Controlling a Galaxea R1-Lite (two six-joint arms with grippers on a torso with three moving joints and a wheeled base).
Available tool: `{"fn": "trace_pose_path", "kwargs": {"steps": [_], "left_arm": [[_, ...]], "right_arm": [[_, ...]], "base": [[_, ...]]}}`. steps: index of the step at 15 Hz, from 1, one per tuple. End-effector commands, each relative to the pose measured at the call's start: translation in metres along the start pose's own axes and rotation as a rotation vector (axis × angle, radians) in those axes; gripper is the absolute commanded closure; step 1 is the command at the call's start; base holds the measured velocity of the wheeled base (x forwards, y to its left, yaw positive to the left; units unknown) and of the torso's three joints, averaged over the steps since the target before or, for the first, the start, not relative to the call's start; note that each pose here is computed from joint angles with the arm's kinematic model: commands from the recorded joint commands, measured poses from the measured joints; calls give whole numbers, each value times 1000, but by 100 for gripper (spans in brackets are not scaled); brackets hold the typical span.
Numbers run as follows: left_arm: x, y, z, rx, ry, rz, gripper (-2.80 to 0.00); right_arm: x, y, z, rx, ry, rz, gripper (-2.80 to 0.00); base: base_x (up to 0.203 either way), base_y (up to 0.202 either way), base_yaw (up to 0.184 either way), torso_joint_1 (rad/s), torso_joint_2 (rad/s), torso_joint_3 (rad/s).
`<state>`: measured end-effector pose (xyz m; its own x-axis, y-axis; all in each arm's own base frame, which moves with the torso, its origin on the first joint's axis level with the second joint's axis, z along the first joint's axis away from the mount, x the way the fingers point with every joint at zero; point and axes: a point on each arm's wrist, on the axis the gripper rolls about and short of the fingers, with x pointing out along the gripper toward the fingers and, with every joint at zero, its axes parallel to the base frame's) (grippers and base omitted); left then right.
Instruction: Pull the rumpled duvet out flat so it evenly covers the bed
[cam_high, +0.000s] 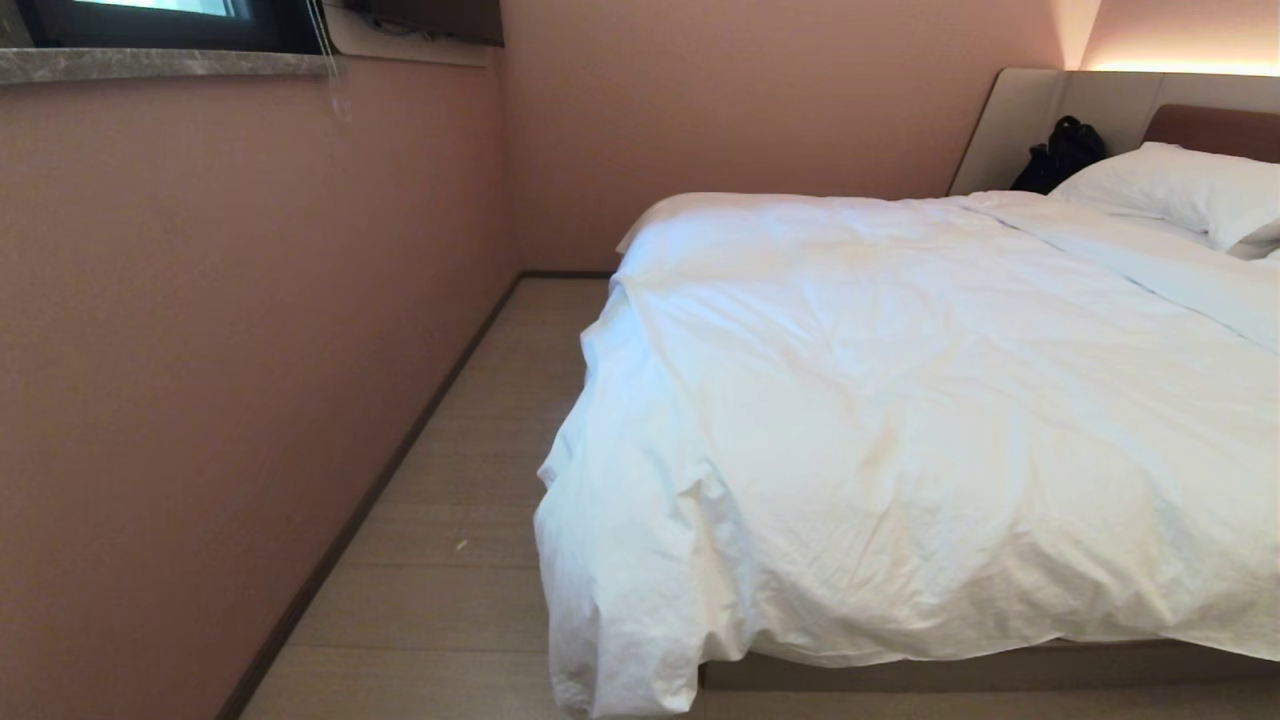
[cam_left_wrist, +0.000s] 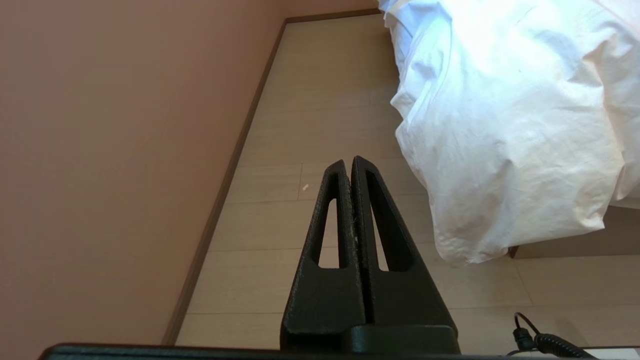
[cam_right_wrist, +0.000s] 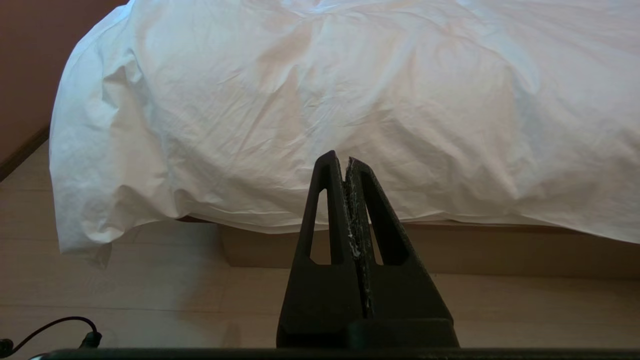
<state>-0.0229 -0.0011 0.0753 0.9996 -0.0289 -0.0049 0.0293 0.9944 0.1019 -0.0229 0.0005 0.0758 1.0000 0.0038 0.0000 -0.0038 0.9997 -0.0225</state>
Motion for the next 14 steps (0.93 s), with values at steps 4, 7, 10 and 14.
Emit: {"fn": "trace_pose_path", "kwargs": {"steps": [4, 7, 10, 14], "left_arm": [[0, 0, 0, -1, 0, 3, 0], [0, 0, 0, -1, 0, 1, 0], [0, 0, 0, 1, 0, 0, 0], [0, 0, 0, -3, 2, 3, 0]], "right_arm": [[0, 0, 0, -1, 2, -1, 0], [0, 0, 0, -1, 2, 0, 0], [0, 0, 0, -1, 2, 0, 0], [0, 0, 0, -1, 2, 0, 0]], "base": [[-82, 0, 2, 5, 1, 0], [-200, 0, 2, 2, 4, 4], [-197, 0, -1, 3, 4, 1], [-172, 0, 1, 1, 5, 4]]}}
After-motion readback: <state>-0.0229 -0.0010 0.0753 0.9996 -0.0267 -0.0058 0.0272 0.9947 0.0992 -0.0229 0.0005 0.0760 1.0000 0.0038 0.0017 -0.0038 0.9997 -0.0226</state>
